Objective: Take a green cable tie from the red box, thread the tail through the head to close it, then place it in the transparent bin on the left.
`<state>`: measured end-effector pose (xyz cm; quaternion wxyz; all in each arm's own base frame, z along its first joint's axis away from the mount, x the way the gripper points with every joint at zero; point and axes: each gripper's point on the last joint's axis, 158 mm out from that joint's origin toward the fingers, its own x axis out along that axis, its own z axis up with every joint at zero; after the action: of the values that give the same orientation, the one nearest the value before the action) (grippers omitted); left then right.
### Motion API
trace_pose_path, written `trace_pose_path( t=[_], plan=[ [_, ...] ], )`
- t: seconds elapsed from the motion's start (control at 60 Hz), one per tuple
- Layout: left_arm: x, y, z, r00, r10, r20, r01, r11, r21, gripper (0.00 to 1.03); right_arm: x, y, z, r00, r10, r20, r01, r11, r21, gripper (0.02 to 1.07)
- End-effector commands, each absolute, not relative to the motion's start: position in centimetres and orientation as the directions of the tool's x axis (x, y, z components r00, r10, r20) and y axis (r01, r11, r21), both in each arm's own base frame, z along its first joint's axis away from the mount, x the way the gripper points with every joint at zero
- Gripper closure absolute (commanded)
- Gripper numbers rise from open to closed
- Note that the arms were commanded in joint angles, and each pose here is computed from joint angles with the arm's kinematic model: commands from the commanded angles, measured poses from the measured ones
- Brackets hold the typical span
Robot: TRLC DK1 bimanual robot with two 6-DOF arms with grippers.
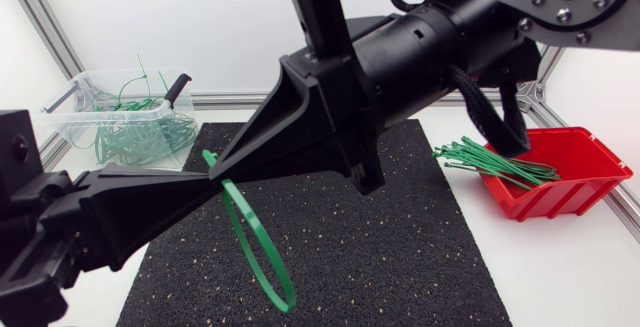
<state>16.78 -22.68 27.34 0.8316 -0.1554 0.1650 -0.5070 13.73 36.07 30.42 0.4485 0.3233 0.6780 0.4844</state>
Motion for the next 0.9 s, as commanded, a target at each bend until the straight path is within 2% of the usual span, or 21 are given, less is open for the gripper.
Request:
trace_pose_path(
  t=[0.0, 0.267, 0.433, 0.883],
  plan=[
    [16.5, -22.8, 27.3, 0.427, -0.899, -0.102, 0.802, 0.428, -0.416, 1.00, 14.1, 36.1, 29.2, -0.392, 0.869, -0.301, 0.055, 0.349, 0.935, 1.02],
    [17.4, -22.4, 26.2, 0.454, -0.885, -0.102, 0.793, 0.453, -0.408, 1.00, 14.6, 36.0, 27.9, -0.381, 0.875, -0.299, 0.068, 0.349, 0.935, 1.02],
    [17.8, -22.1, 25.5, 0.468, -0.878, -0.098, 0.788, 0.465, -0.404, 1.00, 14.3, 35.8, 28.4, -0.378, 0.879, -0.292, 0.057, 0.337, 0.940, 1.02],
    [19.0, -21.5, 25.8, 0.511, -0.856, -0.071, 0.776, 0.496, -0.389, 1.00, 14.9, 35.9, 27.5, -0.371, 0.881, -0.294, 0.072, 0.343, 0.937, 1.02]
  ],
)
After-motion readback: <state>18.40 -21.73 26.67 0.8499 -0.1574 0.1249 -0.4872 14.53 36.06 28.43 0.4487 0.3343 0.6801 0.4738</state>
